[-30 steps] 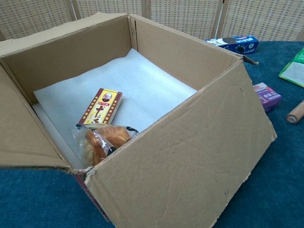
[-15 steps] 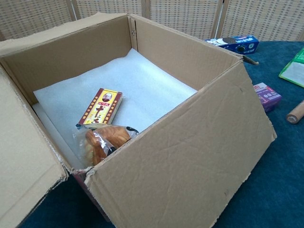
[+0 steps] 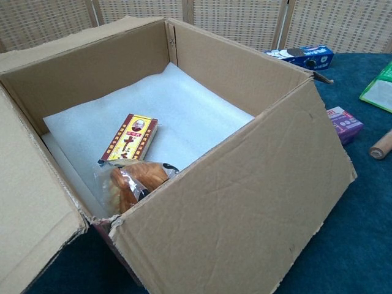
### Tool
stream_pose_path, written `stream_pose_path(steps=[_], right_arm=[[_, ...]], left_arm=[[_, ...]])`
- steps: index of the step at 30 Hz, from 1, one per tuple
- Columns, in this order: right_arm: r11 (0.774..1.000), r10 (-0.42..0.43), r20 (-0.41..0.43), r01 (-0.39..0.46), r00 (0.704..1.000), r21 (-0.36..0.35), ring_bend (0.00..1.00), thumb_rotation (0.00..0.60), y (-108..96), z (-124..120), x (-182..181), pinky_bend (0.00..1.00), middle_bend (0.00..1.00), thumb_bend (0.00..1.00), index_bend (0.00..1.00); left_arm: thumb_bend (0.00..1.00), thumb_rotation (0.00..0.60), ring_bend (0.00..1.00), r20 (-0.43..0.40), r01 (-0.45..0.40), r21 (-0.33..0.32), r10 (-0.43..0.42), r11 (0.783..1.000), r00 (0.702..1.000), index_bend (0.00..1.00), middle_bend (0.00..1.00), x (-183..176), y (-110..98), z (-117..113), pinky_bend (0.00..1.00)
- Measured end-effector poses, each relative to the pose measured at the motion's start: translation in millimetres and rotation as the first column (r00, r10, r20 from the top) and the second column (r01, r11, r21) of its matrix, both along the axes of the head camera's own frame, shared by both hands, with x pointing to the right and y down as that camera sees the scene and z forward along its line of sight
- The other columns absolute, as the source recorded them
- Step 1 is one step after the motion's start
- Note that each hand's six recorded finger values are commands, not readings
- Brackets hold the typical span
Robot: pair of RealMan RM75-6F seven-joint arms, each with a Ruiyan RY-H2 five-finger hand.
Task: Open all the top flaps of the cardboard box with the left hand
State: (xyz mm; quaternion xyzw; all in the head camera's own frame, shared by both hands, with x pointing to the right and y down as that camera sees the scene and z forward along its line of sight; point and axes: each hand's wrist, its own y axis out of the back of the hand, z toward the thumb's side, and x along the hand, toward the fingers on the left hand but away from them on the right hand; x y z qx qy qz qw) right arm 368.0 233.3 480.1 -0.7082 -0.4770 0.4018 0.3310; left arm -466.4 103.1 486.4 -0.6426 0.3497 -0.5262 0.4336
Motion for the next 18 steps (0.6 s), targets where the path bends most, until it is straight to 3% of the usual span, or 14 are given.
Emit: stream_pose_path(steps=[8,14,18], right_arm=[[1.000,0.001,-0.046,-0.002,0.999,-0.002,0.00,0.600,-1,4,2,0.07,0.00,0.00,0.00],[1.000,0.007,-0.091,-0.007,0.996,-0.008,0.00,0.600,0,7,2,0.04,0.00,0.00,0.00],[1.000,0.018,-0.098,-0.018,0.995,0.001,0.00,0.600,0,6,3,0.04,0.00,0.00,0.00]], left_arm=[[0.00,0.600,0.00,0.004,0.146,0.081,-0.146,0.986,0.989,0.00,0.00,-44,42,1,0.00],[0.00,0.600,0.00,-0.014,0.257,0.055,-0.256,0.965,0.966,0.00,0.00,-63,84,18,0.00],[0.00,0.600,0.00,-0.058,0.301,0.043,-0.298,0.953,0.953,0.00,0.00,-64,101,25,0.00]])
